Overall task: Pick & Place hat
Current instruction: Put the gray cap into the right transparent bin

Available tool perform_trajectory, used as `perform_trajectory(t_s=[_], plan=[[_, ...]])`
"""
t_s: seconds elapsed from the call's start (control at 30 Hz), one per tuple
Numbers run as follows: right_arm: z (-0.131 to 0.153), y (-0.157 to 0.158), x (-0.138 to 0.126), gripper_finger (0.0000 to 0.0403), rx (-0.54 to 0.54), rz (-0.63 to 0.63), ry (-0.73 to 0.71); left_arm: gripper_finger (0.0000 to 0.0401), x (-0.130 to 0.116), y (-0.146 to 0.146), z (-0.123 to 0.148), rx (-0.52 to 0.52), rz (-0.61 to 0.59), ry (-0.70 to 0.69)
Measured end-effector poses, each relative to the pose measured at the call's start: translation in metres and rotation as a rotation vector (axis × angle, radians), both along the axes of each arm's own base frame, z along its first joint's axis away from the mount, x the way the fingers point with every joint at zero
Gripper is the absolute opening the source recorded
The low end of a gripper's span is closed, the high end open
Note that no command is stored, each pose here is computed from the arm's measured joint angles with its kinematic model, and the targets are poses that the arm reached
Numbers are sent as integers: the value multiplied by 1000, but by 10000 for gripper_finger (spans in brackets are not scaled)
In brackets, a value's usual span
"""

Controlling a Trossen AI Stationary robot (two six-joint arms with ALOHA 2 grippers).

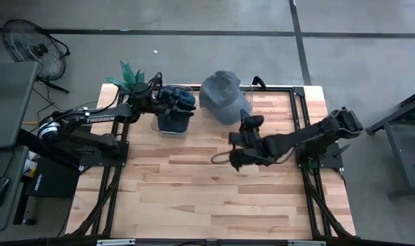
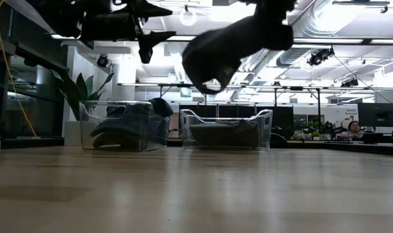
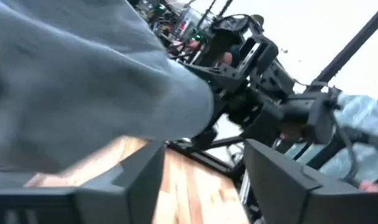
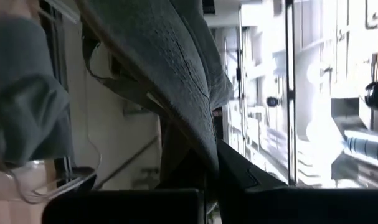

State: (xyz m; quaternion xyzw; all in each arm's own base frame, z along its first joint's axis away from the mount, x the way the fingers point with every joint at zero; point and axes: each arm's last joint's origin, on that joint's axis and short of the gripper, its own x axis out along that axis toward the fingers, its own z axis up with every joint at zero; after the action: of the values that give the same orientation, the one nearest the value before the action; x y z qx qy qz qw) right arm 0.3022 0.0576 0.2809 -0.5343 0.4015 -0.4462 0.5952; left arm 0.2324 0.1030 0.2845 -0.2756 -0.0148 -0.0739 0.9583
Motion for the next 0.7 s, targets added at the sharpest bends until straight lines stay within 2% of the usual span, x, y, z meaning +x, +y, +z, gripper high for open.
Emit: perform_trajectory(t_s=[0.1,0.2,0.6,0.7], plan=[[-3,-15,6,3,-1,-53,0,247,6,-3,-5,-71,44,22],[-3,-28,9,3,3,-96,-15,263,10,-6,-4,-121,79,8],[7,-45,19,3,6,-155,-35,266,36,2,-11,-366,278,-58],[10,-46,22,3,7,-159,-44,266,46,6,-15,-415,283,-36]])
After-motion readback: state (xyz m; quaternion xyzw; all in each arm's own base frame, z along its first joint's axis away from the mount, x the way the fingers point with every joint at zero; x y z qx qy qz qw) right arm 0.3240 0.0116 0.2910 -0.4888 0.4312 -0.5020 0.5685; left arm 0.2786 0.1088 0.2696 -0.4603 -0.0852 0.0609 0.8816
